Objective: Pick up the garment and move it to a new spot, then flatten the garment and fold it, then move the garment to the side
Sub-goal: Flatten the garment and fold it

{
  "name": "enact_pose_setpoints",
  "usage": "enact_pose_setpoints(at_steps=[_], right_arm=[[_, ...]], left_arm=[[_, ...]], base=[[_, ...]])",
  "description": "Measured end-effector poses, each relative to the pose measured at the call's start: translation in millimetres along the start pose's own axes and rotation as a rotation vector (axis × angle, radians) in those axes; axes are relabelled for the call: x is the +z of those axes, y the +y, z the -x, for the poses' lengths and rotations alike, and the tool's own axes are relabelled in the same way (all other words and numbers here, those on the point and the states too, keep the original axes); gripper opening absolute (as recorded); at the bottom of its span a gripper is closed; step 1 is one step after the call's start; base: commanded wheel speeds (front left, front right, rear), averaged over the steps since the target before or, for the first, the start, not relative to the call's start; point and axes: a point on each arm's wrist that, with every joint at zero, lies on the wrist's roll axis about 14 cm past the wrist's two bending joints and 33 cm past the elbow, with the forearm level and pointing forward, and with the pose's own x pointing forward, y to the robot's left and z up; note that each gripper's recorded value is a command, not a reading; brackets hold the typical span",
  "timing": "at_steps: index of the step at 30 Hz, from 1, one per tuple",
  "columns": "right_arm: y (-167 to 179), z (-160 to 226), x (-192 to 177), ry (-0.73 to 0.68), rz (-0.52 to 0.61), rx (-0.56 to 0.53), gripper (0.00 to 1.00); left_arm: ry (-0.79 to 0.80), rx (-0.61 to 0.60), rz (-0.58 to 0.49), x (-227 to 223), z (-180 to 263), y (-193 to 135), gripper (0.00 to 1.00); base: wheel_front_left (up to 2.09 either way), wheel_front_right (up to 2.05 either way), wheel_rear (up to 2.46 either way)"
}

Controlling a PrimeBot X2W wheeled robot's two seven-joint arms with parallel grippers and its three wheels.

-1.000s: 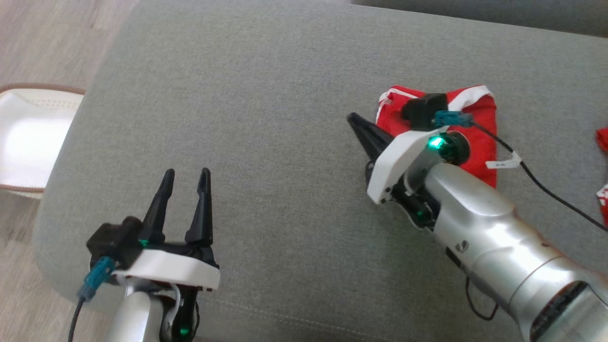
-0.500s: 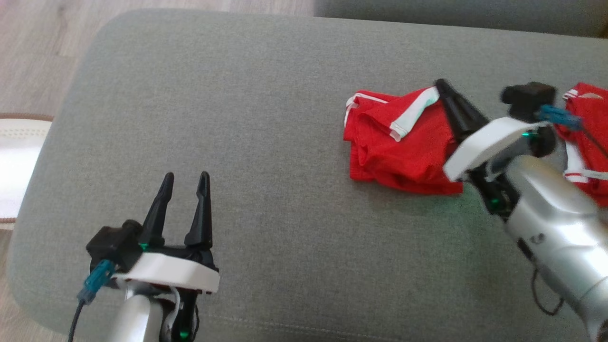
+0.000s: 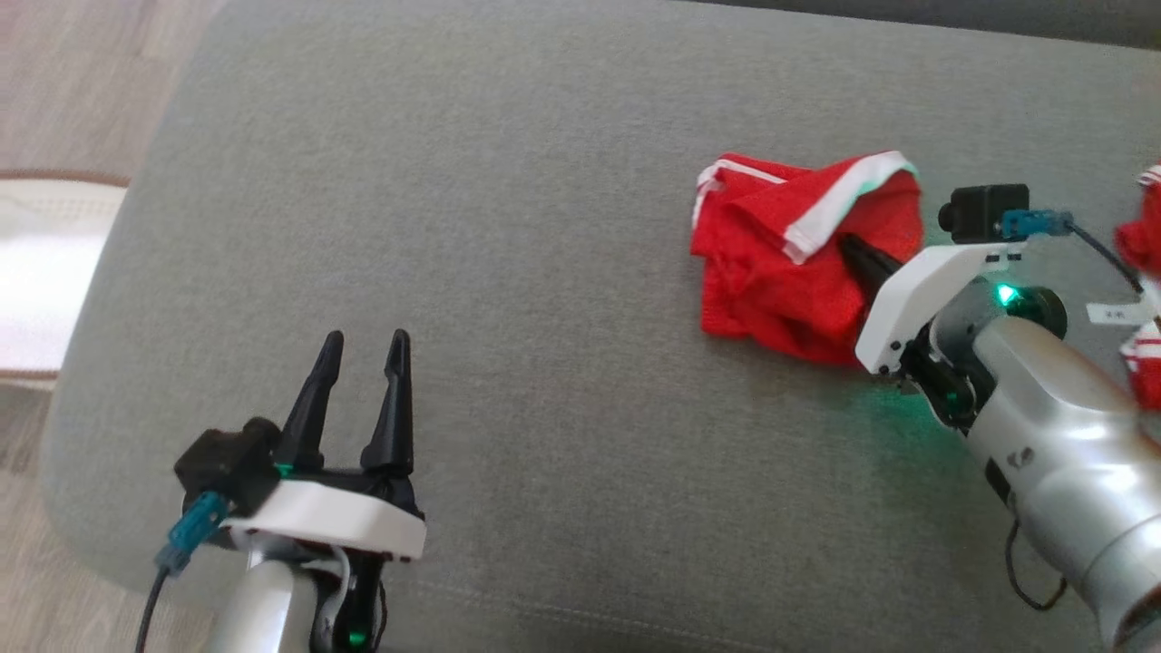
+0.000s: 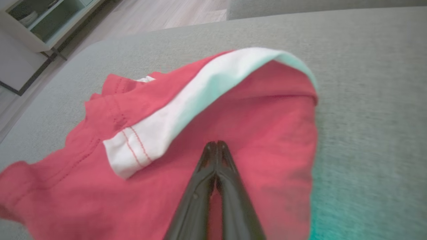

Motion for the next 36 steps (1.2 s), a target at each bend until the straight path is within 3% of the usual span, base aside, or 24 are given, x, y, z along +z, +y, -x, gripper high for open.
enact_pose_setpoints(at_steps=[16, 21, 24, 26, 27, 28, 29, 36], right_arm=[[66.1, -65.4, 52.9, -0.057, 0.109, 0.166, 0.0], [78.3, -57.1, 72.5, -0.167, 0.129, 0.197, 0.0], [79.1, -36.9, 99.6, -0.312, 0.139, 0.199, 0.0], [77.7, -24.5, 111.4, -0.366, 0.143, 0.196, 0.34], [76.7, -17.6, 116.7, -0.388, 0.145, 0.193, 0.58], [76.5, -10.7, 120.9, -0.406, 0.143, 0.193, 0.95], [75.7, -3.1, 123.6, -0.424, 0.141, 0.192, 1.0], [37.5, 57.6, 136.5, -0.533, 0.144, 0.091, 1.0]], left_arm=[[0.027, 0.092, 0.01, -6.0, -3.6, 26.8, 1.0], [0.016, 0.086, 0.019, -3.0, -5.5, 23.9, 1.0], [-0.007, 0.056, 0.009, 3.4, -9.4, 16.0, 1.0], [-0.018, 0.039, 0.0, 6.7, -11.8, 11.7, 1.0], [-0.028, 0.034, -0.007, 9.5, -13.4, 10.8, 1.0], [-0.038, 0.031, -0.01, 12.4, -14.8, 10.1, 1.0], [-0.049, 0.028, -0.014, 15.9, -16.4, 9.7, 1.0], [-0.084, -0.054, -0.044, 25.7, -17.9, -11.6, 1.0]], base=[[0.0, 0.0, 0.0], [0.0, 0.0, 0.0], [0.0, 0.0, 0.0], [0.0, 0.0, 0.0], [0.0, 0.0, 0.0], [0.0, 0.0, 0.0], [0.0, 0.0, 0.0], [0.0, 0.0, 0.0]])
